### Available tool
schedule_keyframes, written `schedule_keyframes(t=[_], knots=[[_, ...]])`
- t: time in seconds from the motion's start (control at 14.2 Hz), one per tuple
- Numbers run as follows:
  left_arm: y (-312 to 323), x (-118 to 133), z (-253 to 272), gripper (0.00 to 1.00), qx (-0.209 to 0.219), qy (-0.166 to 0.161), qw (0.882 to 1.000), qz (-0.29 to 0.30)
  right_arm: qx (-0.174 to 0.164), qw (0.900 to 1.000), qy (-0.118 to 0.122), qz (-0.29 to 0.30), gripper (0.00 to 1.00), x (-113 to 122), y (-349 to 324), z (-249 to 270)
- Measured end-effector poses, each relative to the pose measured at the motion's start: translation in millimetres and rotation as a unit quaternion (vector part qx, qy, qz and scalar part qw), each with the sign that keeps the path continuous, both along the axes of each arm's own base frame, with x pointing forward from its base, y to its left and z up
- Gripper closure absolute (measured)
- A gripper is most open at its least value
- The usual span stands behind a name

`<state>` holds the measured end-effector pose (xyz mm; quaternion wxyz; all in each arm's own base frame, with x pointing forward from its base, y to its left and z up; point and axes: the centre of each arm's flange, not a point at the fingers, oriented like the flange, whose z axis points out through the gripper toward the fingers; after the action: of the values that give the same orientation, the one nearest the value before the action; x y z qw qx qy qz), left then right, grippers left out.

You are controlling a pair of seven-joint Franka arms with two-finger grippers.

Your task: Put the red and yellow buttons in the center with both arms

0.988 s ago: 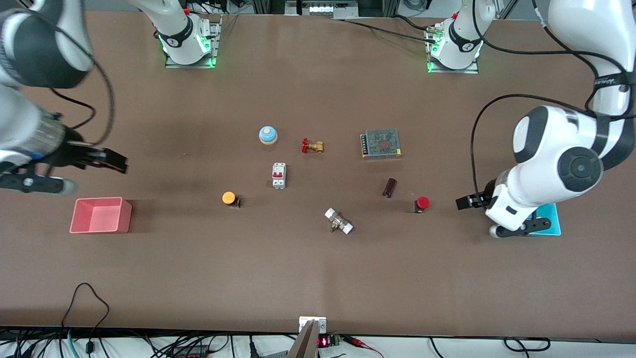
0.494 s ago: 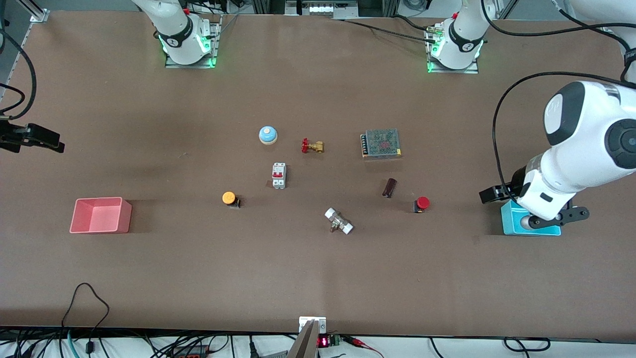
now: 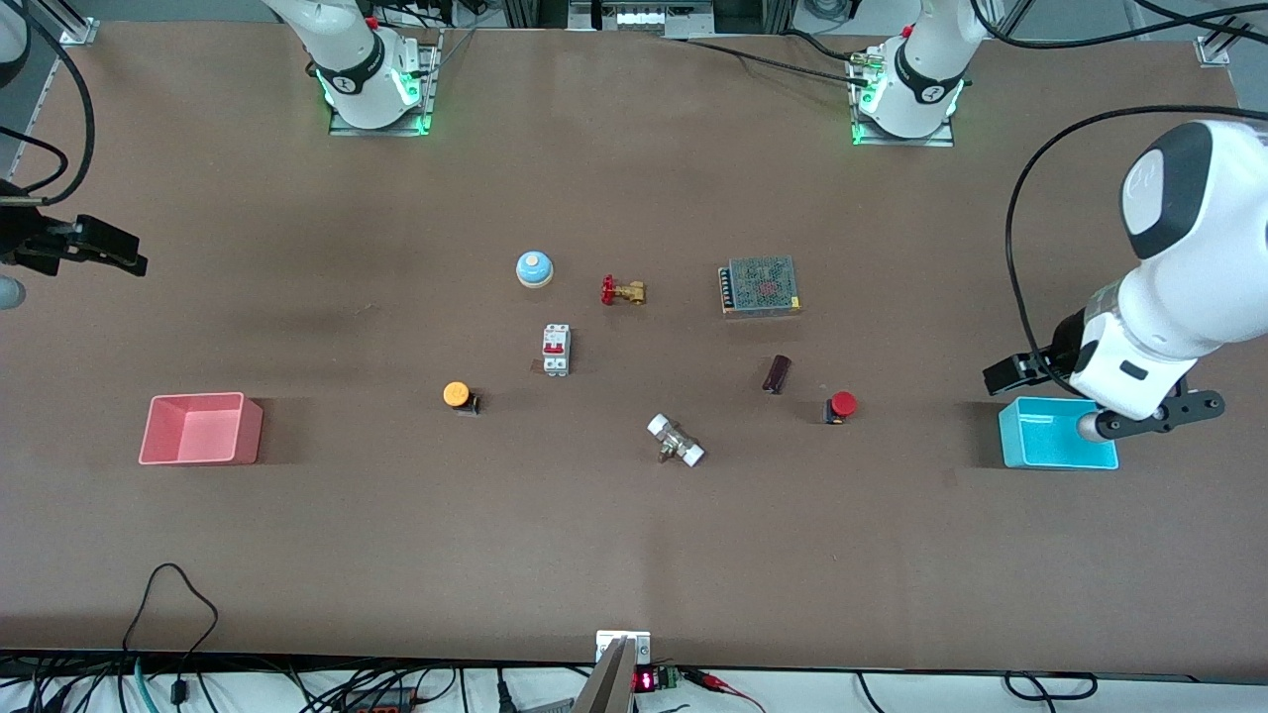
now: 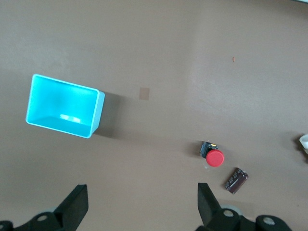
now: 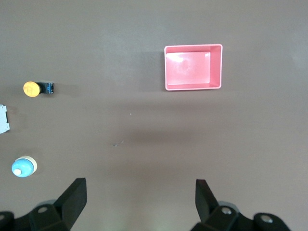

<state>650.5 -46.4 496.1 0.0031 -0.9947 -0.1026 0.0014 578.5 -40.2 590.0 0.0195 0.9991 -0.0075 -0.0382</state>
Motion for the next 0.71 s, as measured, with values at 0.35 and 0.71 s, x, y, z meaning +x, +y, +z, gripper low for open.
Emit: schedule_keyframes(t=[0.35,0.71], knots=[[19.2,-17.3,47.7,0.00,0.008,-0.021,0.999,-0.026,-0.001,1.000,-0.001,-0.005,0.00,-4.8,-0.2,2.5],[23.1,-39.9,83.7,0.00,0.027,-0.025,0.998,-0.043,-0.001,1.000,-0.001,-0.004,0.00,-4.7,1.0,2.1]])
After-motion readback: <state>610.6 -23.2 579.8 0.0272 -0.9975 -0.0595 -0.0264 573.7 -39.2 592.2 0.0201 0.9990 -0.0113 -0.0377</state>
